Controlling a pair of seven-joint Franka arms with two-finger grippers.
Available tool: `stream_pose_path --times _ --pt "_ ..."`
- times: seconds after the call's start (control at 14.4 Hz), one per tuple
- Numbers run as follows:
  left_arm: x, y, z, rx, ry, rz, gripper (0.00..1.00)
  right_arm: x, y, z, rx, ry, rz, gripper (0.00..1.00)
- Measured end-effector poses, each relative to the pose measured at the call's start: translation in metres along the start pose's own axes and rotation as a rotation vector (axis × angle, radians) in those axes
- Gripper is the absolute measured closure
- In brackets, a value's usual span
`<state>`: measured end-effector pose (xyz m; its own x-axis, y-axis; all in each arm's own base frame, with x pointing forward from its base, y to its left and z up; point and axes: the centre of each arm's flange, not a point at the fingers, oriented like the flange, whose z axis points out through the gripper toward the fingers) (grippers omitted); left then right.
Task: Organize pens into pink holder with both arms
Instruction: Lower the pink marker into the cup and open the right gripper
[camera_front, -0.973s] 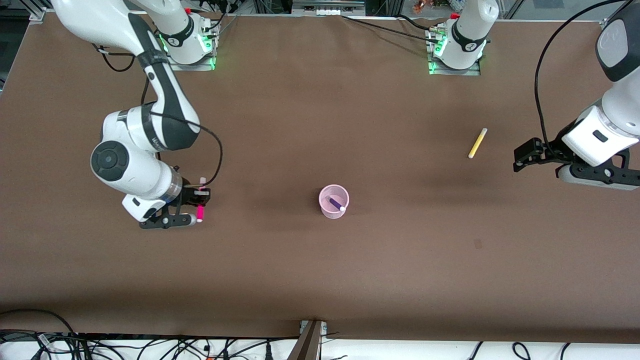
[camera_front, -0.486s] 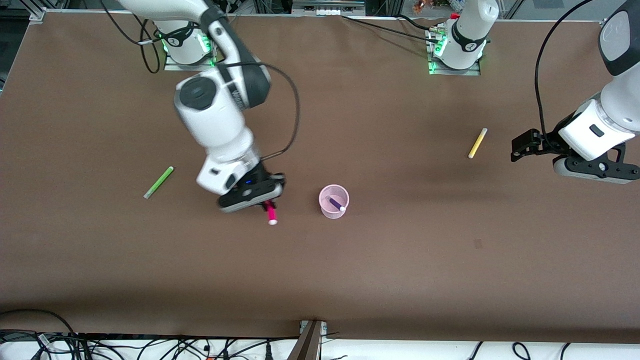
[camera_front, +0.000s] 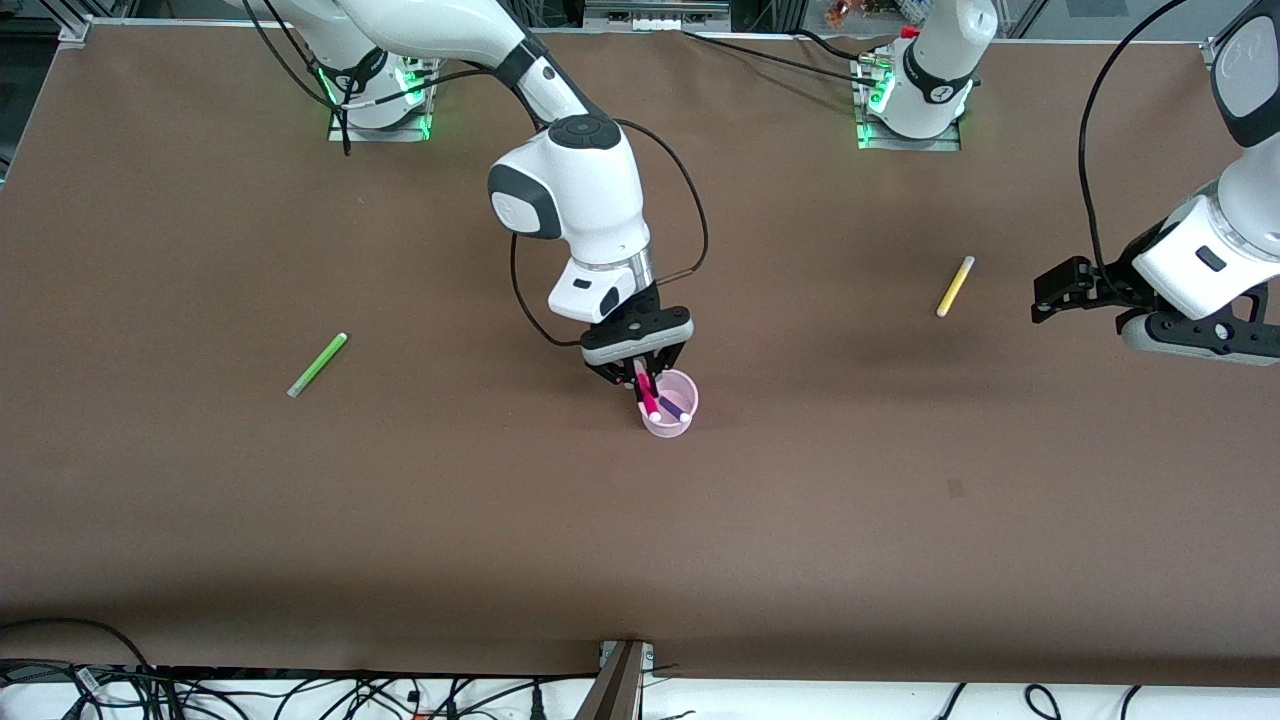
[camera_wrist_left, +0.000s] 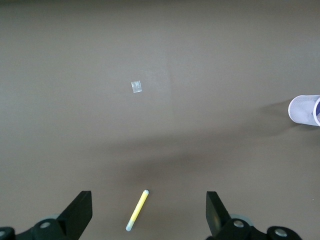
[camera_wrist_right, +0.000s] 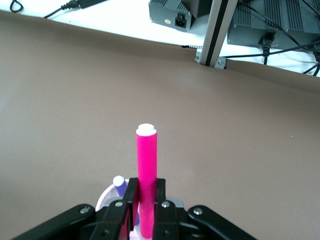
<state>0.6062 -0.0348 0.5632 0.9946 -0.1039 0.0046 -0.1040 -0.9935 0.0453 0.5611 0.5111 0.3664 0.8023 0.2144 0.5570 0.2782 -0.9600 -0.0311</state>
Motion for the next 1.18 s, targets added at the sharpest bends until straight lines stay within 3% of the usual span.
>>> stream_pose_path --times 0.35,0.69,1.18 --pt "0.0 0.0 -0.001 0.005 0.0 0.018 0.0 0.012 -0.008 0.026 0.01 0.035 0.057 0.84" --pt "0.0 0.013 -0.002 0.019 0.002 0.013 0.0 -0.001 -0.009 0.058 0.03 0.05 0.049 0.84" --pt "0.001 0.009 -0.002 0.026 0.003 -0.002 0.0 -0.027 -0.022 0.082 0.007 0.052 0.04 0.84"
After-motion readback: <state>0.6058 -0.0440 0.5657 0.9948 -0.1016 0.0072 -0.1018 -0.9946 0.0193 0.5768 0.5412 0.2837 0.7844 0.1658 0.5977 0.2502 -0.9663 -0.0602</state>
